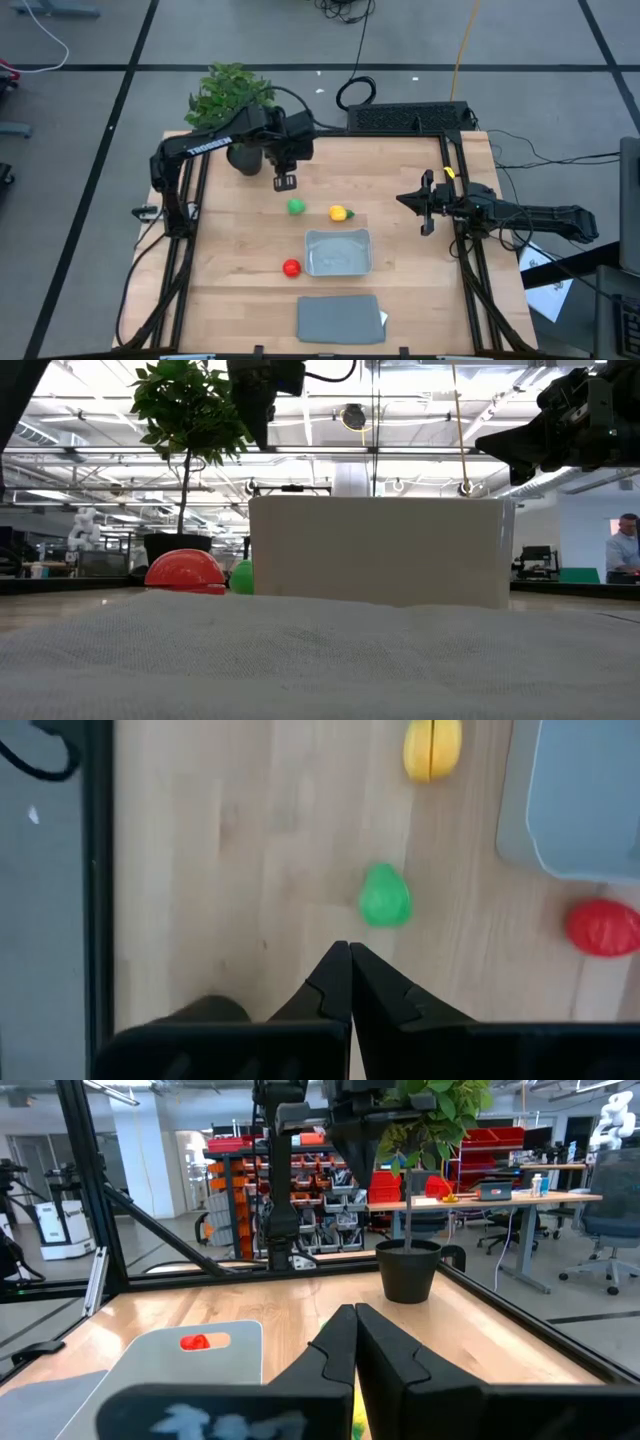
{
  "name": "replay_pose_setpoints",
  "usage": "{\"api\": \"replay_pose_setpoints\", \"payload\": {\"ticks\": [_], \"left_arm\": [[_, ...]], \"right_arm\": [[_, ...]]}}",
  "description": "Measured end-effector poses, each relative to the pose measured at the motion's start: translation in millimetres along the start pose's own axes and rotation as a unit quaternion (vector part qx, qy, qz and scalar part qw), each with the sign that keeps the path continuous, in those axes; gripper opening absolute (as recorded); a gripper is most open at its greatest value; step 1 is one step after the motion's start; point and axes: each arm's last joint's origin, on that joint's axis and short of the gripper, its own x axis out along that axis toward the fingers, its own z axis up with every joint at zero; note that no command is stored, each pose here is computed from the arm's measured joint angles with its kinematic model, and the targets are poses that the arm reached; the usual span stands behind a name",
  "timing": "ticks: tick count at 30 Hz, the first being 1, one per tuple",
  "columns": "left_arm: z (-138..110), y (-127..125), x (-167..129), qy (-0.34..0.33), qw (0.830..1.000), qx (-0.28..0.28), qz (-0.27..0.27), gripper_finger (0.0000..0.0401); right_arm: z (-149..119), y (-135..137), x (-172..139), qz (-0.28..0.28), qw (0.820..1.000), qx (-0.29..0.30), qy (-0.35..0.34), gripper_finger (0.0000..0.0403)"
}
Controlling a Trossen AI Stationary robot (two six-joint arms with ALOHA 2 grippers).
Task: Pick and placing Produce into tupperware
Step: Put the green pear into the gray bin
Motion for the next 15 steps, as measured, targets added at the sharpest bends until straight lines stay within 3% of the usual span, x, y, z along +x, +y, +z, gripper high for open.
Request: {"api": "replay_pose_setpoints", "payload": {"ticks": [15], "left_arm": [[0.2,0.1,2.8,0.007,1.0,-0.001,0.003,0.0015]], "right_arm": [[0.0,0.0,0.0,0.0,1.0,0.0,0.0,0.0]]}}
